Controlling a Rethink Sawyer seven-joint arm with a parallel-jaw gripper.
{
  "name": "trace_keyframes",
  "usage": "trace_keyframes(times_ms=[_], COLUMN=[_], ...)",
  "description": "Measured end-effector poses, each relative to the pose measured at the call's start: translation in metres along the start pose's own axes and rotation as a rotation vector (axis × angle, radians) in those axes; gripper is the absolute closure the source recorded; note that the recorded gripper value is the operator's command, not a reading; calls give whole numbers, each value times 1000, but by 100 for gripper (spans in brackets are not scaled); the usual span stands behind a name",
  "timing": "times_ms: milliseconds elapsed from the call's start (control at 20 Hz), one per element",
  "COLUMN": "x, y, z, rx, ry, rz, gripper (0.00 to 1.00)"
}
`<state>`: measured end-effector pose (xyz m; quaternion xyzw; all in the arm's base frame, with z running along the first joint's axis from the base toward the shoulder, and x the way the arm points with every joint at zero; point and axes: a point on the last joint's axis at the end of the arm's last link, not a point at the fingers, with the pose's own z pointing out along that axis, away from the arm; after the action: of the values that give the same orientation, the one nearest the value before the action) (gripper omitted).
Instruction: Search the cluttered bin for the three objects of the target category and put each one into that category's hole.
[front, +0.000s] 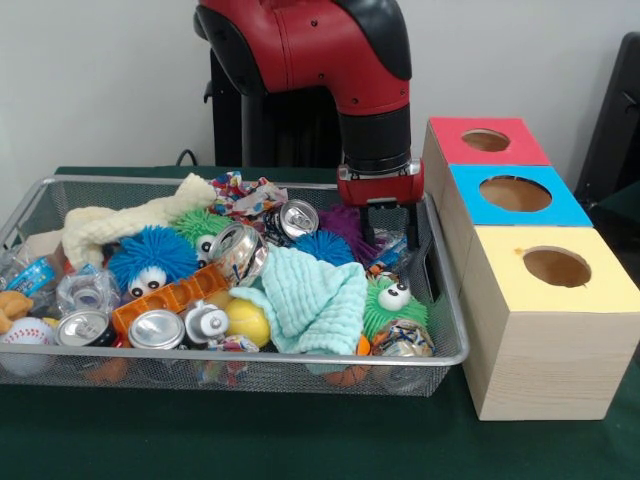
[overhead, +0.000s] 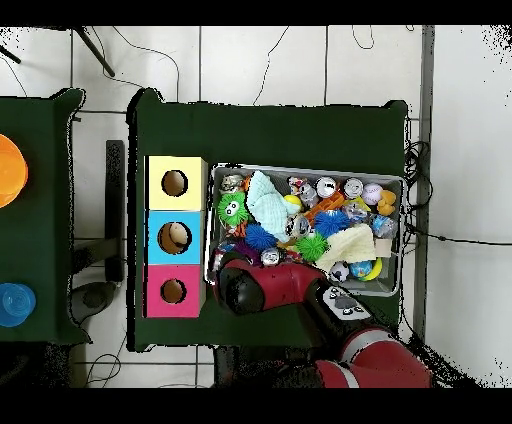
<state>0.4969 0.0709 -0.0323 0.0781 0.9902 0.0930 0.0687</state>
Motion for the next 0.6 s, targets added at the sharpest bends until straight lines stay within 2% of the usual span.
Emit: trace_keyframes(times_ms=[400,550,600], x=[-1,-5,-8], y=[0,0,-1], z=[0,0,-1], rx=[2,1,1], ry=[-6,-27,-49], rz=[2,17,32], gripper=[0,0,0])
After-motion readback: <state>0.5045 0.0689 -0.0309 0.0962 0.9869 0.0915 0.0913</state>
